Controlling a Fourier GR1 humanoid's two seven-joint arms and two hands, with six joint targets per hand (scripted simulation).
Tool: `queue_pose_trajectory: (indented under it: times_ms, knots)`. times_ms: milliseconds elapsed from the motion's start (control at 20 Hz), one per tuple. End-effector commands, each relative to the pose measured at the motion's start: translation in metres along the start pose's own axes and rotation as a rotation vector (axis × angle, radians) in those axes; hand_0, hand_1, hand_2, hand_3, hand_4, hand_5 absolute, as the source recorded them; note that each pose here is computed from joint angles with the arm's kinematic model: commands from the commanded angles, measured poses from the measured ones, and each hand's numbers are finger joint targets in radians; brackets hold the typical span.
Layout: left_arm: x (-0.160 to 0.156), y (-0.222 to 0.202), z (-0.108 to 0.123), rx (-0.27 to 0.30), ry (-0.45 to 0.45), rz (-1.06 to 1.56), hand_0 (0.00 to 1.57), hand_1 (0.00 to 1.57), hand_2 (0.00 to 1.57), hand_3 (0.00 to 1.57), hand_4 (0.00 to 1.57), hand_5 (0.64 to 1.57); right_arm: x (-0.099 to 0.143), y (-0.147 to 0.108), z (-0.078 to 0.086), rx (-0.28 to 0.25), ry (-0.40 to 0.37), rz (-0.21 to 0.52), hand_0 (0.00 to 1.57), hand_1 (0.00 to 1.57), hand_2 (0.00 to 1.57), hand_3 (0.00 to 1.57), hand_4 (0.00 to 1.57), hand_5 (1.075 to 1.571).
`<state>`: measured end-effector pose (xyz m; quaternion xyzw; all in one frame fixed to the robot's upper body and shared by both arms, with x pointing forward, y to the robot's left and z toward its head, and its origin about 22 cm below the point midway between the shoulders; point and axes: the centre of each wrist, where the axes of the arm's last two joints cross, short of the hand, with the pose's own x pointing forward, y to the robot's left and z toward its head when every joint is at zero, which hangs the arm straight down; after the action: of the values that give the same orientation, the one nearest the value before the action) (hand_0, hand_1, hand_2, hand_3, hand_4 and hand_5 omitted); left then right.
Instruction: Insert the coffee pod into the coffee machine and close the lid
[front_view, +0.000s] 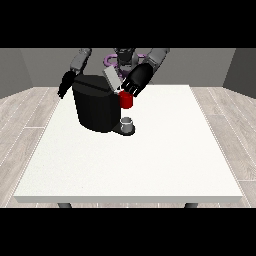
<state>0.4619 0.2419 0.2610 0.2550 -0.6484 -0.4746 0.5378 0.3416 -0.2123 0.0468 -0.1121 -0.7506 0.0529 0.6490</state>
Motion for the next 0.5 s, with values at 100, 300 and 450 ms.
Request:
queue_pose_trajectory:
  times_ms: [100,300,450]
  knots:
    - [0.017,-0.005,-0.008,0.006,-0.017,0.001,1.17,1.17,1.24,1.20,0.42,1.571,0.002,-0.007,-0.008,-0.016,0.017,0.010,0.00,0.00,0.00,0.00,0.00,1.571]
    - [0.020,-0.002,-0.008,-0.005,-0.014,-0.017,1.22,1.22,1.26,1.20,0.42,1.571,-0.019,0.000,0.006,-0.012,0.018,-0.011,0.00,0.00,0.00,0.00,0.10,1.571]
    - [0.010,0.015,0.000,0.036,-0.016,-0.032,1.22,1.22,1.26,1.21,0.38,1.571,0.002,-0.006,-0.007,-0.010,-0.006,-0.016,0.00,0.00,0.00,0.00,0.00,1.571]
